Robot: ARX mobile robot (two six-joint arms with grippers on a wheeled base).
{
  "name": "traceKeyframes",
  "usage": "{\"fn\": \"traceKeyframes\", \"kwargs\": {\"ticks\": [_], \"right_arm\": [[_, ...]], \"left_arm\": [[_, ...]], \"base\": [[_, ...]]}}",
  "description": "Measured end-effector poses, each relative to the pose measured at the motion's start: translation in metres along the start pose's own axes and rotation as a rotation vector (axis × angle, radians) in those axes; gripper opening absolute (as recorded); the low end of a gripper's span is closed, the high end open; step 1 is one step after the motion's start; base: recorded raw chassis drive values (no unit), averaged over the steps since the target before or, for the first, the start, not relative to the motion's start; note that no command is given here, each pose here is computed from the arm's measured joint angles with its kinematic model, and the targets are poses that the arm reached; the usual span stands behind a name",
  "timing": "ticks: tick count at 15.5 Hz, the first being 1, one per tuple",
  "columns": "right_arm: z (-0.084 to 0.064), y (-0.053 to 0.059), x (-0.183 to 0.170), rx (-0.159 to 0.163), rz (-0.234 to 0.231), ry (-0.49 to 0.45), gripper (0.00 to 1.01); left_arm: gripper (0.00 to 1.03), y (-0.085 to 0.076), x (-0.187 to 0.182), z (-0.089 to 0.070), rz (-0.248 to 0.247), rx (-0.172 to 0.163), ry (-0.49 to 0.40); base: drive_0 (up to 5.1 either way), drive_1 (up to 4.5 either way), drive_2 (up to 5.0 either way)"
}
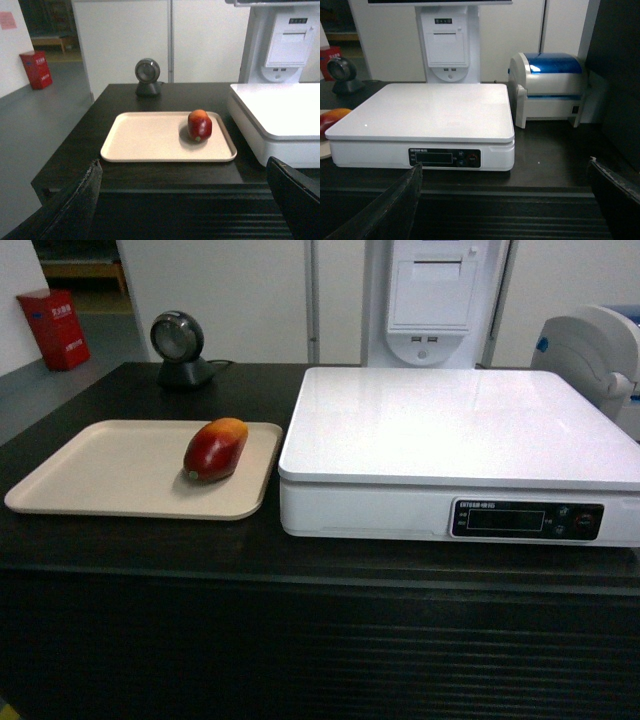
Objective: Place dark red mango on scale at checkout
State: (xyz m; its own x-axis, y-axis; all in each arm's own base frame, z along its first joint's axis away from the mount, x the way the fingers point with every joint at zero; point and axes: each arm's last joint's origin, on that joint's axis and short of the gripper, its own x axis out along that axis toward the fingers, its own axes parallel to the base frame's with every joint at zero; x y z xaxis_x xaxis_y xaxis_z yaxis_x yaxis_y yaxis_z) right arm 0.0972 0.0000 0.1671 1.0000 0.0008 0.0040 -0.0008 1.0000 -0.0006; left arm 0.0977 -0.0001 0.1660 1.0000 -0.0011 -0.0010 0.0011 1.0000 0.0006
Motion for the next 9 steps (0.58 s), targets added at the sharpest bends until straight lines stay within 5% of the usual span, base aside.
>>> {"fn": "traceKeyframes", "kwargs": {"ticks": [9], "right_arm": [[0.0000,0.0000,0.0000,0.000,-0.001,0.000,0.98]], "left_arm": [[0.98,0.0001,0.0000,-0.0002,0.001,0.000,0.002]], "base": [[0.0,0.00,0.0]]}}
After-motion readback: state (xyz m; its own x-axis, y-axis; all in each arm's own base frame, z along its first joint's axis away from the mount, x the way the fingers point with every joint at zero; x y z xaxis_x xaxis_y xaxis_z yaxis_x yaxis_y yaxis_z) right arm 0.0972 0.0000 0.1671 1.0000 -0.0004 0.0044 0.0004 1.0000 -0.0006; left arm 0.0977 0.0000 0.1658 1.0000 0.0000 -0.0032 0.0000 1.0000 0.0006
